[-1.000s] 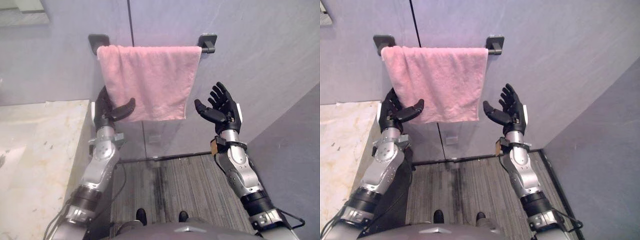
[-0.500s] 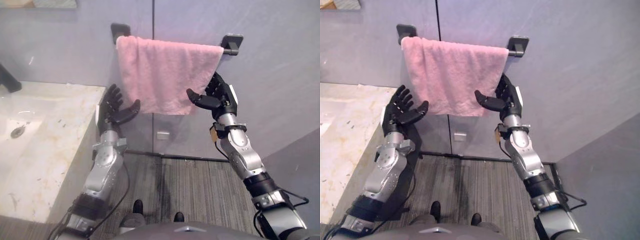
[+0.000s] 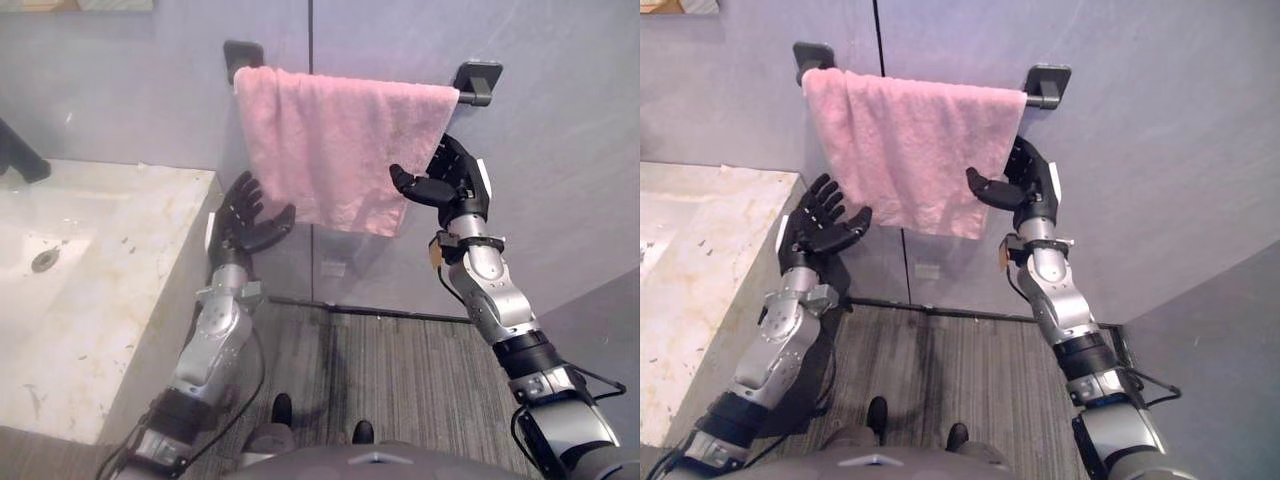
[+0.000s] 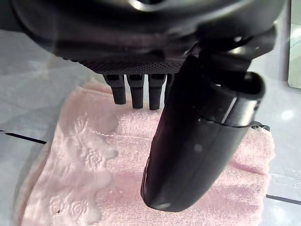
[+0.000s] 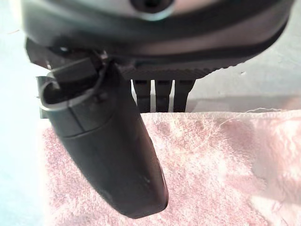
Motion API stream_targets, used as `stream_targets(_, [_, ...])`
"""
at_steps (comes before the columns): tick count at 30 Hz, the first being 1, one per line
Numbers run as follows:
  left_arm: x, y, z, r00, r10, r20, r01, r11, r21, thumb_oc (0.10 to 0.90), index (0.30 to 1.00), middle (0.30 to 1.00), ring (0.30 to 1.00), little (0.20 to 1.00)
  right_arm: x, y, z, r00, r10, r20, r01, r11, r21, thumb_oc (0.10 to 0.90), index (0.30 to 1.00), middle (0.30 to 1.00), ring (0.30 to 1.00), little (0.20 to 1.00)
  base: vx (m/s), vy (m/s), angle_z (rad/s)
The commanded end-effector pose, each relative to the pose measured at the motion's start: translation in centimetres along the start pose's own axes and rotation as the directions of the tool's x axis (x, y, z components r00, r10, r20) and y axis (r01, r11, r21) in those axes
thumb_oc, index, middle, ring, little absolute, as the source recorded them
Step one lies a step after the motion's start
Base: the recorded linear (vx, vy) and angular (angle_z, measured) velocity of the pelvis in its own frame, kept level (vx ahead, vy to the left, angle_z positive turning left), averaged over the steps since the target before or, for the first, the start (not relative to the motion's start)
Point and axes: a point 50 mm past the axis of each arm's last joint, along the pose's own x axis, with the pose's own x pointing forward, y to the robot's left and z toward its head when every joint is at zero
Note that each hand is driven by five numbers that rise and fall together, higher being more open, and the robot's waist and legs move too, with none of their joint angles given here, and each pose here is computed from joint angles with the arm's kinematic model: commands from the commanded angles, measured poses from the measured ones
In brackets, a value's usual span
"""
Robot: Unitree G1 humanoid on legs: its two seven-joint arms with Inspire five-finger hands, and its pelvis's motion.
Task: Organize the bathroom.
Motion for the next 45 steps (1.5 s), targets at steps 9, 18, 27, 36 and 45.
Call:
stream_targets(9, [0.1, -0.4, 3.1, 0.978, -0.055, 0.202, 0.058, 0.998, -0.011, 0.800, 0.900, 0.900, 0.900, 0.900, 0.9, 0.9, 6.6, 0.939, 0.013, 0.343, -0.024, 0.999, 0.027, 0.400, 0.300, 0.300, 0.300, 0.300, 0.00, 0.000, 0.00])
stream_targets(18, [-0.3, -0.4, 2.9, 0.980, -0.059, 0.188, 0.063, 0.998, -0.016, 0.800, 0.900, 0.900, 0.900, 0.900, 0.6, 0.5, 7.3, 0.926, -0.011, 0.377, 0.003, 1.000, 0.021, 0.400, 0.300, 0.300, 0.300, 0.300, 0.00, 0.001, -0.02])
stream_targets(27, [-0.6, -0.5, 2.7, 0.980, -0.062, 0.188, 0.067, 0.998, -0.021, 0.800, 0.900, 0.900, 0.900, 0.900, -0.2, -1.0, 6.3, 0.932, -0.066, 0.355, 0.061, 0.998, 0.025, 0.400, 0.300, 0.300, 0.300, 0.300, 0.01, 0.003, -0.02])
stream_targets(36, [-0.6, -0.7, 2.7, 0.981, -0.049, 0.189, 0.054, 0.998, -0.022, 0.800, 0.900, 0.900, 0.900, 0.900, -0.9, -1.4, 5.6, 0.937, -0.076, 0.340, 0.064, 0.997, 0.045, 0.400, 0.300, 0.300, 0.300, 0.300, 0.00, 0.000, 0.00])
stream_targets(45, [-0.6, -0.6, 2.6, 0.983, -0.044, 0.176, 0.047, 0.999, -0.015, 0.800, 0.900, 0.900, 0.900, 0.900, -1.2, -1.5, 5.4, 0.936, -0.086, 0.340, 0.062, 0.995, 0.082, 0.800, 0.900, 0.900, 0.900, 0.900, 0.00, 0.000, 0.00])
